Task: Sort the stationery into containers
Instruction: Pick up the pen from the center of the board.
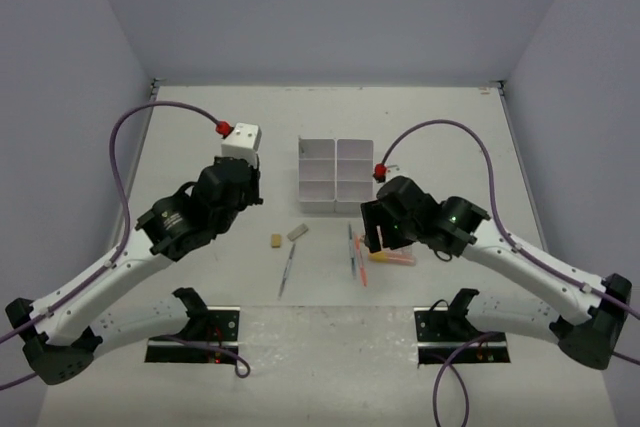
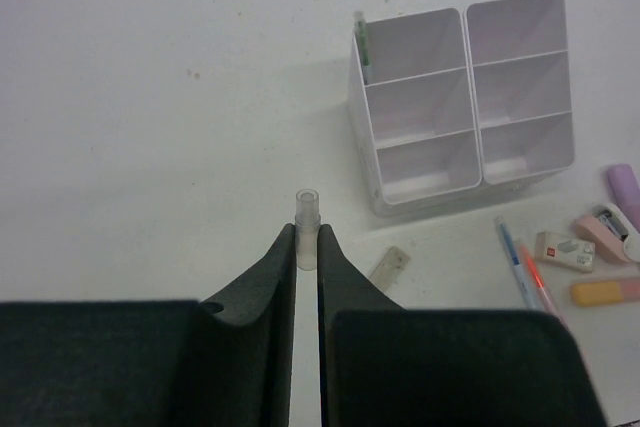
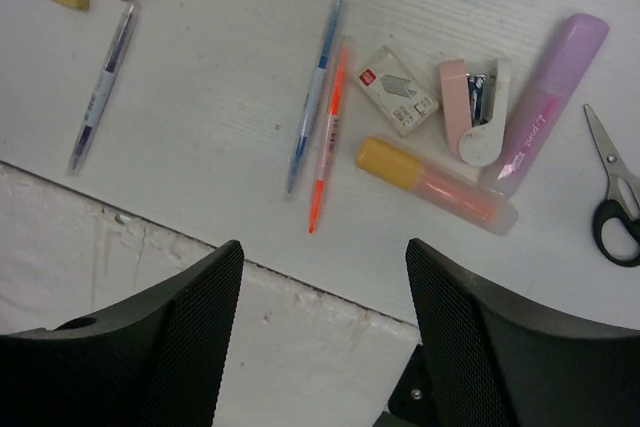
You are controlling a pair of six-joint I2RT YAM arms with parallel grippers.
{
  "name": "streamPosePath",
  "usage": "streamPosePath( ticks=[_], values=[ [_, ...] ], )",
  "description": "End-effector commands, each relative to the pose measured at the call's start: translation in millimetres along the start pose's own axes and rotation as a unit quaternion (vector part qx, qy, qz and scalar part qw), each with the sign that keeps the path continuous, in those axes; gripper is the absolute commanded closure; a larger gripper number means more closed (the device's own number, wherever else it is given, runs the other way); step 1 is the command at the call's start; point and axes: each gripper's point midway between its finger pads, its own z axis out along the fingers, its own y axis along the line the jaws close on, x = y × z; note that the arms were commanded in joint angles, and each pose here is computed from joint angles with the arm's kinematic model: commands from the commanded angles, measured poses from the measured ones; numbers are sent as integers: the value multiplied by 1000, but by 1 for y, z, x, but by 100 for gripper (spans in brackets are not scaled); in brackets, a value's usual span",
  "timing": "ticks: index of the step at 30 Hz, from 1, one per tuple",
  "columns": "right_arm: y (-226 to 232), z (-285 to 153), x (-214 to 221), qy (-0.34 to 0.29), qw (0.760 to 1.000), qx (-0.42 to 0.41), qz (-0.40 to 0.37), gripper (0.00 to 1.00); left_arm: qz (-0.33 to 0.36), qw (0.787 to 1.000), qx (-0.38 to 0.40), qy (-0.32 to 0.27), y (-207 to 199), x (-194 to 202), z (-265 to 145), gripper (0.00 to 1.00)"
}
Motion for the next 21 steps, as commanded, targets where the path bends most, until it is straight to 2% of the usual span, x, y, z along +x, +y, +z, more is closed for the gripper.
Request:
streamPosePath(
  ticks=[1,2,4,12,21],
  values=[
    [28,22,-23,-3,1000,-20,7,48,-18,1000,2,-11,7,13,-3,100],
    [28,32,-21,5,1000,-13,11,53,-20,1000,4,-15,9,14,-6,100],
    [26,48,-17,17,1000,3,18,56,-27,999,6,-24,14,12,-14,100],
    [23,103,4,72,996,43,9,60,-30,999,20,-33,27,23,-32,100],
    [23,134,17,111,992,58,-2,67,-39,996,68,-43,13,29,-34,100]
  ],
)
